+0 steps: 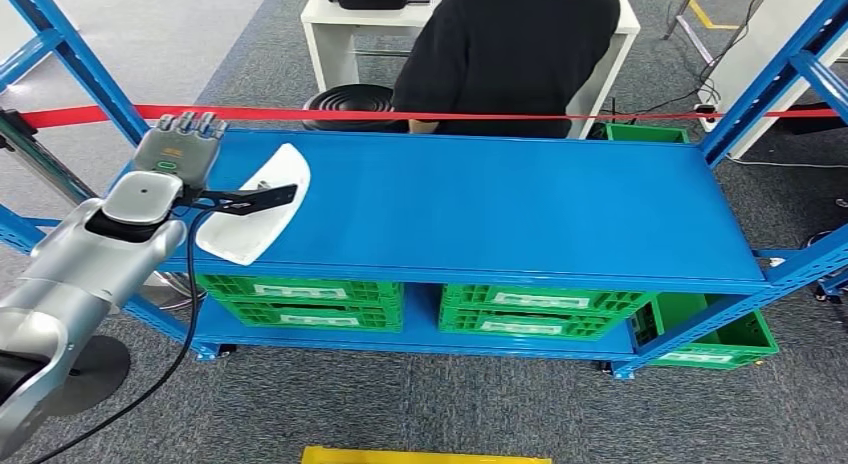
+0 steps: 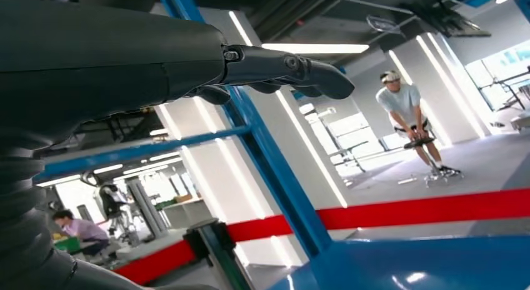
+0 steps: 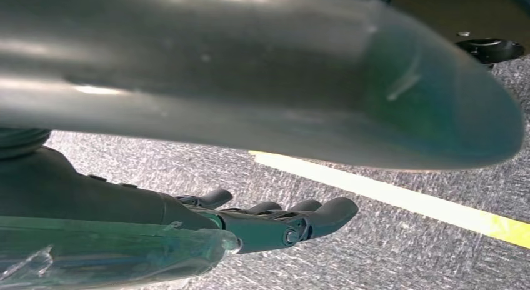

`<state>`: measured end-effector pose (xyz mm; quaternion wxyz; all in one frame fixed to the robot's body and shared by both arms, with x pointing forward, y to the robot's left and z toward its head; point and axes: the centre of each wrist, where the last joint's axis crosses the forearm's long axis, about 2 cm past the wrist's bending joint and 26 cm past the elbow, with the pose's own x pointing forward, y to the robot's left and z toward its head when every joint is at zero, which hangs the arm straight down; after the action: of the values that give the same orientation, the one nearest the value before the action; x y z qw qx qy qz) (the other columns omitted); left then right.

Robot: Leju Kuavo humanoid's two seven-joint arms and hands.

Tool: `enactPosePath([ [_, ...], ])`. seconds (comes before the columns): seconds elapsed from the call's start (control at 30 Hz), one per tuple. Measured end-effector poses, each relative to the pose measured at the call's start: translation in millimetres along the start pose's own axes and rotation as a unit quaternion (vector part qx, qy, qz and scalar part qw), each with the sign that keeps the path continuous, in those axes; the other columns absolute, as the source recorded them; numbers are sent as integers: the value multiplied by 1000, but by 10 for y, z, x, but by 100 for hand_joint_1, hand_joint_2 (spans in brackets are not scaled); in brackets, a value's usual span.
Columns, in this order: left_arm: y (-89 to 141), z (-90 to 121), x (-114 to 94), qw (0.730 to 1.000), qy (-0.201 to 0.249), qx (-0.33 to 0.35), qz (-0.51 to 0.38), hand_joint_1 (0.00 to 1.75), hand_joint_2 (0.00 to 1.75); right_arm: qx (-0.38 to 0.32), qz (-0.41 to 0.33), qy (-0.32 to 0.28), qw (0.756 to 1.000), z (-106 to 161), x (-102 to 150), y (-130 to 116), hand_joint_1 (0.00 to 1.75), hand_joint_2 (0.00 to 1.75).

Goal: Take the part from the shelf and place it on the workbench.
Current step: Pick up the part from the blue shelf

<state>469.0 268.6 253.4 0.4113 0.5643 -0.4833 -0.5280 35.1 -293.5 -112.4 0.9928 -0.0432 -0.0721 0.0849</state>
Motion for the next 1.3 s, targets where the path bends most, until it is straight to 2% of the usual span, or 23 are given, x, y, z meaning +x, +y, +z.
enactPosePath([
  [0.27,144,-13,46,1000,-5,28,8,0,175,1,-3,1,1000,1,-1,12,0,0],
  [0.7,520,-12,338,984,-61,34,165,0,175,1,4,-3,1000,1,28,22,0,0],
  [0.97,608,0,472,970,-85,27,227,0,175,0,9,-9,1000,0,41,19,0,0],
  [1.3,573,24,542,955,-104,-2,277,0,175,4,8,-7,1000,2,43,44,0,0],
])
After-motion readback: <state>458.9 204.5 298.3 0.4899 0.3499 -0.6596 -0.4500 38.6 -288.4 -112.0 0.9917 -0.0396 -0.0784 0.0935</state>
